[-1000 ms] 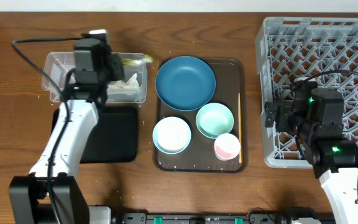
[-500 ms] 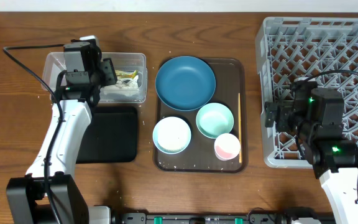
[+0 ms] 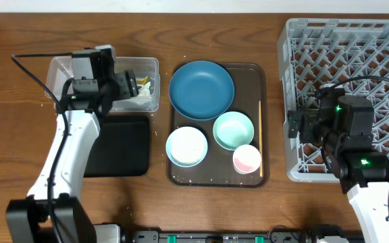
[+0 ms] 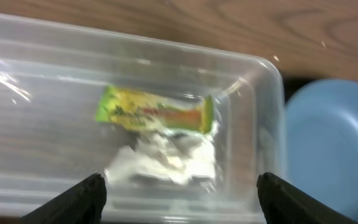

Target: Sort waste into correct bins and load items into the dishwasher rack

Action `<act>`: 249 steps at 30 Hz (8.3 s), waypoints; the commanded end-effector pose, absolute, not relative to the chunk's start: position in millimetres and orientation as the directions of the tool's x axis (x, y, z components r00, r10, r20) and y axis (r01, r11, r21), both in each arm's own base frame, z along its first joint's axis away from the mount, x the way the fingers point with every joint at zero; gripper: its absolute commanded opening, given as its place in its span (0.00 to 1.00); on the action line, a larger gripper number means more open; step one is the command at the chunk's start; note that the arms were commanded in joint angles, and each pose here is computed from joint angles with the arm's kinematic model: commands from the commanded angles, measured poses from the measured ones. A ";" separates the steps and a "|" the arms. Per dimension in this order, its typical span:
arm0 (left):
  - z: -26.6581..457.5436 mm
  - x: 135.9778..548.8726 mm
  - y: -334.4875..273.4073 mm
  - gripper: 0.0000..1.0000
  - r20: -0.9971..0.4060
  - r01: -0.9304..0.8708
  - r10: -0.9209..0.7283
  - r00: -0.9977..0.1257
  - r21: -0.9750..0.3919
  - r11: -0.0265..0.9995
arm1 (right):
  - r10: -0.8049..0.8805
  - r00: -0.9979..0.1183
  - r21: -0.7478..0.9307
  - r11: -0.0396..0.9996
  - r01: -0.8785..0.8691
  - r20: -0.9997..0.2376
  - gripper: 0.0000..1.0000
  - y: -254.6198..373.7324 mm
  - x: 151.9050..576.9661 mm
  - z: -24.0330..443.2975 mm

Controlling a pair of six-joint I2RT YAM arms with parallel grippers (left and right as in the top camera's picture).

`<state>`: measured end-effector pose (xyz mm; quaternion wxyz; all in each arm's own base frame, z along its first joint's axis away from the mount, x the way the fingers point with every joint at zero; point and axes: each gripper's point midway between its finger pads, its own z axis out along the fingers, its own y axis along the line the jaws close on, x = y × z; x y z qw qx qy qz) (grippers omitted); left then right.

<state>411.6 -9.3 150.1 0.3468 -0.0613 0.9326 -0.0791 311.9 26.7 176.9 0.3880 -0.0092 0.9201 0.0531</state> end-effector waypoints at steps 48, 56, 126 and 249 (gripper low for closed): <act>64.8 233.6 -300.0 0.53 -0.329 0.650 0.565 -0.757 -0.284 0.705 | 0.030 -0.703 0.103 0.993 -0.062 -0.711 0.99 30.4 317.6 178.1; 56.2 236.3 -303.0 0.20 -0.325 0.649 0.566 -0.758 -0.284 0.706 | 0.029 -0.705 0.103 0.993 -0.062 -0.709 0.99 30.4 317.0 177.5; 187.8 322.1 -262.1 0.06 -0.369 0.390 0.147 -0.918 -0.907 0.158 | -0.224 -0.335 0.274 0.263 -0.925 -0.915 0.90 208.5 293.2 200.2; 162.9 340.9 -105.2 0.47 -0.521 0.146 -0.003 -0.854 -0.245 0.959 | 0.758 -0.652 -0.034 0.651 0.758 -0.030 0.41 -267.3 271.9 124.5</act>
